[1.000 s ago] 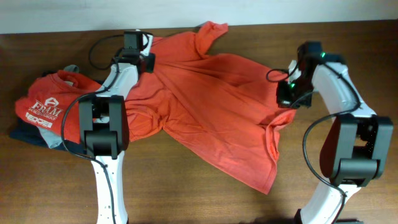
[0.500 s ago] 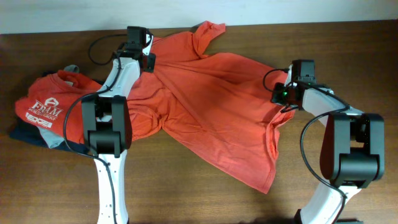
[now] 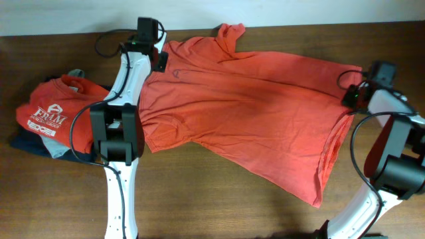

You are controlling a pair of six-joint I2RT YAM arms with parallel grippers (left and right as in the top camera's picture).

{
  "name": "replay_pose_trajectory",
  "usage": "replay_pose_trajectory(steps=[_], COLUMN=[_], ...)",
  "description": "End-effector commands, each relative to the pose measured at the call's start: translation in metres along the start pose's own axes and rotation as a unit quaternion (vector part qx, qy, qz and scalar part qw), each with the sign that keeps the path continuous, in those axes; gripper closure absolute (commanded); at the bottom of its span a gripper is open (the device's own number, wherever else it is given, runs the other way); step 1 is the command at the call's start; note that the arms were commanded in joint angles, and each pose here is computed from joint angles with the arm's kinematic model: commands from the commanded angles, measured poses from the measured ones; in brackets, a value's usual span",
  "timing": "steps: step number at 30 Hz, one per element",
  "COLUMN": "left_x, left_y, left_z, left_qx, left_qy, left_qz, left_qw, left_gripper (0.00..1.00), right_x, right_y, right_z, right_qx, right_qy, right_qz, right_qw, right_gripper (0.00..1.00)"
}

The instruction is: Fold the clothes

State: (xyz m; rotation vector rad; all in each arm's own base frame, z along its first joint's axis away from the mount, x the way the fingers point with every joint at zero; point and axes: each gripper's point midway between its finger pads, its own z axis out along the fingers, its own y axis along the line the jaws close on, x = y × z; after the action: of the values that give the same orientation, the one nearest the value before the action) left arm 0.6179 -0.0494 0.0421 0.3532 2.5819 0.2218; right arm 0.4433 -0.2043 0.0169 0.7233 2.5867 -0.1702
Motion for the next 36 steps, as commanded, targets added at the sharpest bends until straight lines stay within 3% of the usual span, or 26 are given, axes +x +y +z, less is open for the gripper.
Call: replay_pose_trajectory(steps=[1, 2, 4, 6, 9, 16, 20, 22, 25, 29, 32, 36], left_x=[-0.026, -0.029, -0.031, -0.029, -0.026, -0.006, -0.007, -0.004, 0.028, 0.079, 0.115, 0.169], left_y=[-0.001, -0.001, -0.002, -0.002, 0.000, 0.018, 0.028, 0.027, 0.028, 0.012, -0.007, -0.041], left_z=[-0.024, -0.033, -0.049, -0.066, -0.096, -0.217, -0.288, -0.322, -0.370, -0.389, -0.374, -0.320], left_qx=[-0.004, -0.003, 0.001, 0.006, 0.009, 0.013, 0.015, 0.029, 0.034, 0.072, 0.109, 0.159], left_qy=[-0.025, -0.022, -0.015, -0.001, 0.015, 0.034, -0.011, -0.034, -0.027, 0.009, 0.039, 0.101], left_qz=[0.005, 0.007, 0.011, 0.015, 0.019, 0.022, -0.008, -0.010, -0.011, -0.029, -0.028, -0.037], left_qw=[1.000, 1.000, 1.000, 1.000, 1.000, 0.999, 1.000, 0.999, 0.999, 0.997, 0.993, 0.981], left_gripper=[0.72, 0.62, 0.53, 0.55, 0.74, 0.74, 0.73, 0.66, 0.66, 0.66, 0.65, 0.57], right_x=[-0.039, -0.042, -0.045, -0.046, -0.047, -0.034, -0.021, -0.008, 0.024, 0.065, 0.093, 0.120], right_y=[0.019, 0.025, 0.046, 0.069, 0.090, 0.093, 0.091, 0.090, 0.085, 0.091, 0.076, 0.065], right_z=[-0.029, -0.041, -0.065, -0.093, -0.129, -0.228, -0.289, -0.316, -0.355, -0.391, -0.394, -0.368], right_qx=[-0.041, -0.061, -0.121, -0.194, -0.261, -0.295, -0.297, -0.290, -0.261, -0.264, -0.192, -0.126], right_qy=[-0.019, -0.006, 0.015, 0.037, 0.050, 0.043, 0.015, 0.006, 0.008, 0.026, 0.045, 0.076], right_qz=[-0.036, -0.036, -0.036, -0.033, -0.049, -0.067, -0.079, -0.087, -0.102, -0.114, -0.095, -0.060], right_qw=[0.998, 0.997, 0.992, 0.980, 0.963, 0.952, 0.952, 0.953, 0.960, 0.957, 0.976, 0.987], right_gripper=[0.95, 0.95, 0.89, 0.84, 0.80, 0.78, 0.76, 0.74, 0.72, 0.68, 0.62, 0.42])
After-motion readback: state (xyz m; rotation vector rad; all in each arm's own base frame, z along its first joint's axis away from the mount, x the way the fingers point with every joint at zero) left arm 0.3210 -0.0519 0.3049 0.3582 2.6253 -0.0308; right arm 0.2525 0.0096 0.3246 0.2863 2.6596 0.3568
